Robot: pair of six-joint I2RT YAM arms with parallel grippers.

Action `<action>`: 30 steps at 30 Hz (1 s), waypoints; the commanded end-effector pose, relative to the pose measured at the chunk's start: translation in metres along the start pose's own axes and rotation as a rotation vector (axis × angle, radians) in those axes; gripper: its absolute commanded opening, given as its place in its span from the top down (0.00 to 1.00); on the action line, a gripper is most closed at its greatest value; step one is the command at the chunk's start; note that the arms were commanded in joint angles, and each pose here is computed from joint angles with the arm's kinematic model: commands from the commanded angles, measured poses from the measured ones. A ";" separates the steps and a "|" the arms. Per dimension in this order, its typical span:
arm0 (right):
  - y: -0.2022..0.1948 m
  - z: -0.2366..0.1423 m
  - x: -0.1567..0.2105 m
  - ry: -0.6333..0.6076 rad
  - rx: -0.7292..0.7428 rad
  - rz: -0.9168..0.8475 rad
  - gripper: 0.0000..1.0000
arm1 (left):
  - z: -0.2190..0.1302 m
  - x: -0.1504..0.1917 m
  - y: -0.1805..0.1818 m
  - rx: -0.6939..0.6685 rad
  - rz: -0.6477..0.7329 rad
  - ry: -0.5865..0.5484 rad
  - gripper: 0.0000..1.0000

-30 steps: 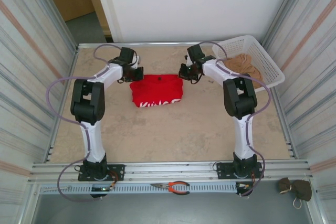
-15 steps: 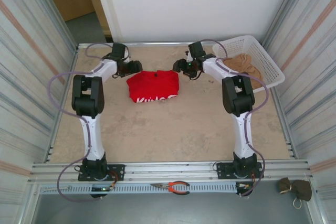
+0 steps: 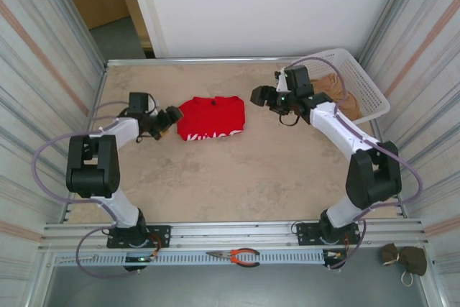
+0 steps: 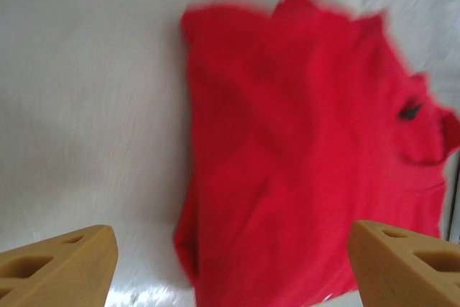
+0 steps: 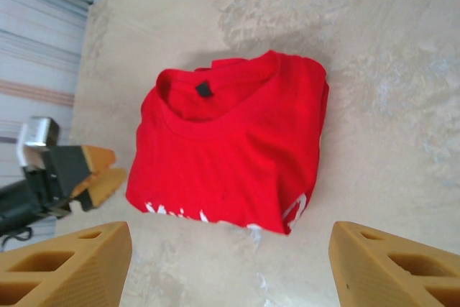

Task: Fold the inside-out t-shirt

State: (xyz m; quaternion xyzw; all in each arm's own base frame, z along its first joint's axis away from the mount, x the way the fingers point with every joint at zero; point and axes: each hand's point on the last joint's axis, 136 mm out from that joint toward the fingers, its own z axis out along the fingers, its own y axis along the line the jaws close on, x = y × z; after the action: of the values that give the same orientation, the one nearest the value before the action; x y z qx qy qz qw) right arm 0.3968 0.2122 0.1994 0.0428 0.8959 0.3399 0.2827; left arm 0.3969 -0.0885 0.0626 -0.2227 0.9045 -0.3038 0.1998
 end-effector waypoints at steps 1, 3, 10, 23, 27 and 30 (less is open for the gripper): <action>0.004 -0.020 0.006 -0.026 -0.013 -0.004 0.28 | 0.009 0.002 -0.022 0.120 -0.001 -0.003 0.15; 0.002 -0.030 0.011 -0.035 -0.006 -0.010 0.28 | 0.018 0.007 -0.026 0.131 0.015 0.014 0.15; -0.023 -0.061 0.035 -0.051 0.053 0.005 0.27 | 0.050 0.021 -0.041 0.178 0.007 0.061 0.29; -0.052 -0.134 0.056 -0.150 0.098 0.040 0.27 | -0.004 -0.059 0.008 0.009 -0.002 -0.049 0.98; -0.062 -0.148 0.066 -0.171 0.120 0.055 0.26 | -0.034 -0.099 0.033 -0.099 0.061 -0.068 0.97; -0.069 -0.154 0.073 -0.172 0.130 0.064 0.26 | -0.051 -0.130 0.055 -0.180 0.098 -0.091 0.87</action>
State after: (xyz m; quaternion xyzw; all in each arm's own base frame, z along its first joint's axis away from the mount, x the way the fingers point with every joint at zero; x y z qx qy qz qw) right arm 0.2736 0.0954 0.2290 0.1209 0.8744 0.3011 0.3607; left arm 0.4751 0.0170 0.1051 -0.2427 0.8964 -0.2581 0.2665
